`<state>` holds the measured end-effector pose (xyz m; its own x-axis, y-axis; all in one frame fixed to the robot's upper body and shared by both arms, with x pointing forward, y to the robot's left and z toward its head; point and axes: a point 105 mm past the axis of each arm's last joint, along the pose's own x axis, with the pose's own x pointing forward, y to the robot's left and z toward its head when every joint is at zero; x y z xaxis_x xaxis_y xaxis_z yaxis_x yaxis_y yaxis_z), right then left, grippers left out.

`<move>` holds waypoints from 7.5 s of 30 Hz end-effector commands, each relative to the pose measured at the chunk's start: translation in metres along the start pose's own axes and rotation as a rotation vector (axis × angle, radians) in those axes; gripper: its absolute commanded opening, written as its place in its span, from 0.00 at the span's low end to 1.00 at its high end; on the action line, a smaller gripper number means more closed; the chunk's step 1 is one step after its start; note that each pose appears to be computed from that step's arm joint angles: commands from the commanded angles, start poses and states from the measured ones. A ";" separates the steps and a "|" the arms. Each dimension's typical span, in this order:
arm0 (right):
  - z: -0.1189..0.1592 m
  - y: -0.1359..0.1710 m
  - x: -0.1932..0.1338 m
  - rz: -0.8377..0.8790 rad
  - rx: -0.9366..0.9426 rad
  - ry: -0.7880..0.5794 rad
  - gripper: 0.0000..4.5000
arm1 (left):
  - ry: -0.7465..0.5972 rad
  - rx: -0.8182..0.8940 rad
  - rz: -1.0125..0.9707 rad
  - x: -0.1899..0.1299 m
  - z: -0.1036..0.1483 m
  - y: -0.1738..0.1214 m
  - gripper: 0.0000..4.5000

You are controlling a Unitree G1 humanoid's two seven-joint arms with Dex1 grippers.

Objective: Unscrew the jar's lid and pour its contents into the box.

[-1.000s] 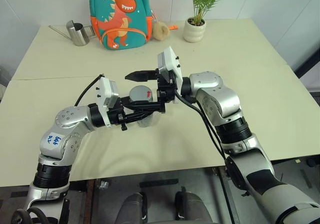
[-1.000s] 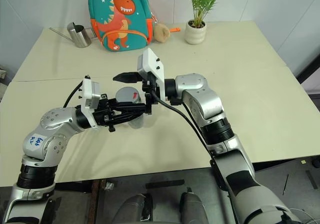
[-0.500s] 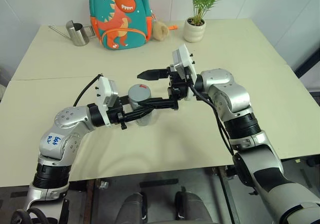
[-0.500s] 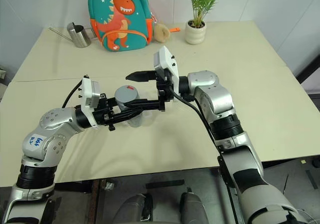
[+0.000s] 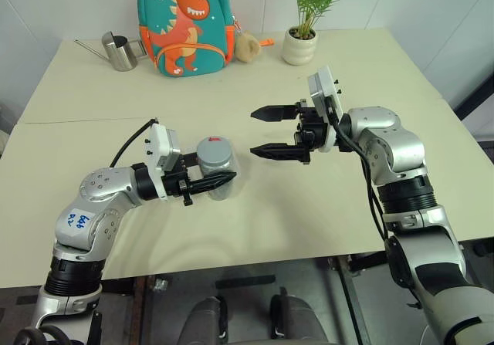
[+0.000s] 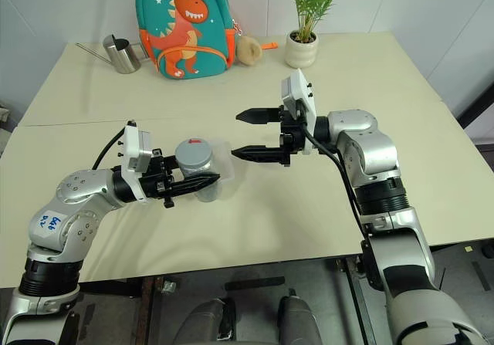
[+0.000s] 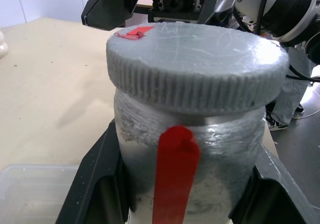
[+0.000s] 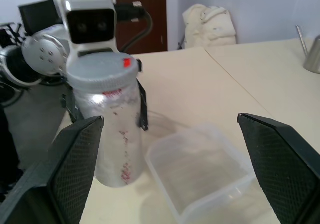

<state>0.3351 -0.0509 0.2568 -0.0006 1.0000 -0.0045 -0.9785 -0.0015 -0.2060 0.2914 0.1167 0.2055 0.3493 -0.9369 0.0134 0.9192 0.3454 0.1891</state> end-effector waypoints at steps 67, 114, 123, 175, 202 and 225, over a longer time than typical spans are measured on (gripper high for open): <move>0.025 0.024 0.060 0.181 -0.044 -0.053 1.00 | -0.021 0.057 -0.018 0.004 0.010 0.002 0.43; -0.098 -0.084 -0.103 -0.854 0.079 -0.014 0.56 | -0.084 0.006 0.150 -0.017 0.018 0.010 0.43; -0.135 -0.065 -0.115 -0.832 0.162 0.058 0.85 | -0.063 0.001 0.136 -0.019 0.016 0.005 0.43; -0.058 0.013 -0.050 -0.357 0.006 0.044 1.00 | 0.489 2.272 0.258 0.010 0.010 0.110 0.43; -0.065 0.014 -0.045 -0.362 0.046 0.015 1.00 | 0.280 1.038 0.541 -0.026 0.012 0.116 0.43; -0.058 0.008 -0.049 -0.377 0.011 0.036 1.00 | 0.175 0.162 0.809 -0.054 0.002 0.123 0.43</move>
<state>0.3407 -0.0994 0.1822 0.3759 0.9267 0.0021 -0.9170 0.3723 -0.1431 0.3874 0.2114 0.2190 0.9183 -0.3945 0.0328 0.3785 0.8992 0.2194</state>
